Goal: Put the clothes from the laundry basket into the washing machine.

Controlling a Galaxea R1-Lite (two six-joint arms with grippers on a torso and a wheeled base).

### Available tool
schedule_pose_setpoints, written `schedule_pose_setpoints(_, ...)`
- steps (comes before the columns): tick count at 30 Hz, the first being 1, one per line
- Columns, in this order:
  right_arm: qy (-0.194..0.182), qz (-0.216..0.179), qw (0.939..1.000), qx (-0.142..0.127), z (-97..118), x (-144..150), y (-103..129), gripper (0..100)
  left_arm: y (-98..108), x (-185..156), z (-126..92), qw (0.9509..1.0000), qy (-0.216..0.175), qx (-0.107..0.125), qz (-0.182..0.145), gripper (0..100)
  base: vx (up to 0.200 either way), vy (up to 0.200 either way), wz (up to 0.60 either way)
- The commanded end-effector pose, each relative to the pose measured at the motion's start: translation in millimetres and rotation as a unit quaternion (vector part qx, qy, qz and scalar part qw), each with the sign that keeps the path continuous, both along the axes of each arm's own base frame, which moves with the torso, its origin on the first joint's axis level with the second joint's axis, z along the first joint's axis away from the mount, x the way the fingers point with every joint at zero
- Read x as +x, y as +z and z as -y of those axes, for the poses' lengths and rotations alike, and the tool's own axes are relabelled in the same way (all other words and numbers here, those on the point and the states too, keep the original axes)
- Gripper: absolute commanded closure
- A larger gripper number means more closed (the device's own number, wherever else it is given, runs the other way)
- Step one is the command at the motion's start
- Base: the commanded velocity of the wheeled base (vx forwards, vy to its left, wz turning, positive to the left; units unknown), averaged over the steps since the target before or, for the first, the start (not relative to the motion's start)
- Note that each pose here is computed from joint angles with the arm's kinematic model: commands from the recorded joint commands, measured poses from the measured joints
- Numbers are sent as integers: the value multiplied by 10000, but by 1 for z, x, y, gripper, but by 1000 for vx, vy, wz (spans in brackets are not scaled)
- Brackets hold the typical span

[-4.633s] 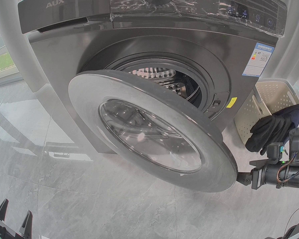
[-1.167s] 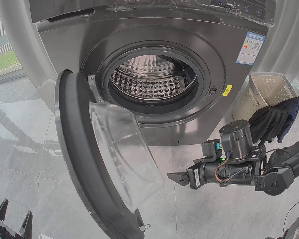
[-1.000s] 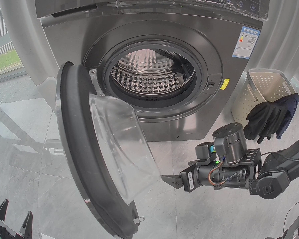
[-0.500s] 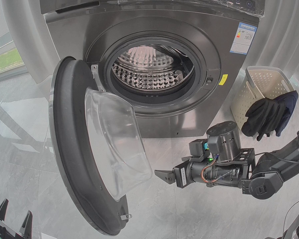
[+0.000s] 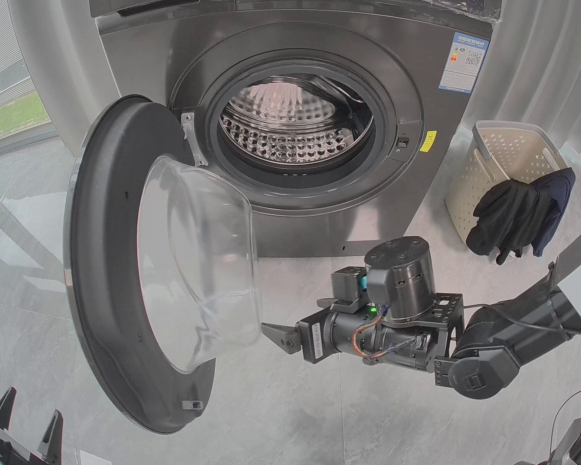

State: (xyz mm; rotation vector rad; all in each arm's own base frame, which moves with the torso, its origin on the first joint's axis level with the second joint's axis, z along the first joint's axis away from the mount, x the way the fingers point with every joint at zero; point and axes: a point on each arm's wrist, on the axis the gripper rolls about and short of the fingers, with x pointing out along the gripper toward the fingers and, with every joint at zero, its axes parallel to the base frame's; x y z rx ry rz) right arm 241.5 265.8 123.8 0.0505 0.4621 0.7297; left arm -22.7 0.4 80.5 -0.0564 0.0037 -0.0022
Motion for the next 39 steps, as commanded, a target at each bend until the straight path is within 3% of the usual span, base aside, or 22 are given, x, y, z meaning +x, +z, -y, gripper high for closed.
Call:
schedule_pose_setpoints(1, 28, 25, 10000, 60, -9, 4, -2, 0, -5, 0, 0, 10000, -4, -2, -13, 0, 0, 0, 0)
schedule_pose_setpoints(8, -112, 52, 9999, 109, -11, 24, -6, 0, -5, 0, 0, 10000, -4, -2, -13, 0, 0, 0, 0)
schedule_pose_setpoints(18, 168, 112, 9996, 188, -62, 35, -28, 0, -5, 0, 0, 10000, 4, -9, -13, 0, 0, 0, 0)
schedule_pose_setpoints(22, 224, 292, 9986, 388, -73, 36, -24, 0, -5, 0, 0, 10000, 4, -9, -13, 0, 0, 0, 0)
schedule_pose_setpoints(33, 122, 549, 9963, 650, -78, 48, -8, 0, -5, 0, 0, 10000, 4, -9, -13, 0, 0, 0, 0)
schedule_pose_setpoints(39, 176, 579, 9958, 685, -98, 56, -20, 0, -5, 0, 0, 10000, 4, -9, -13, 0, 0, 0, 0)
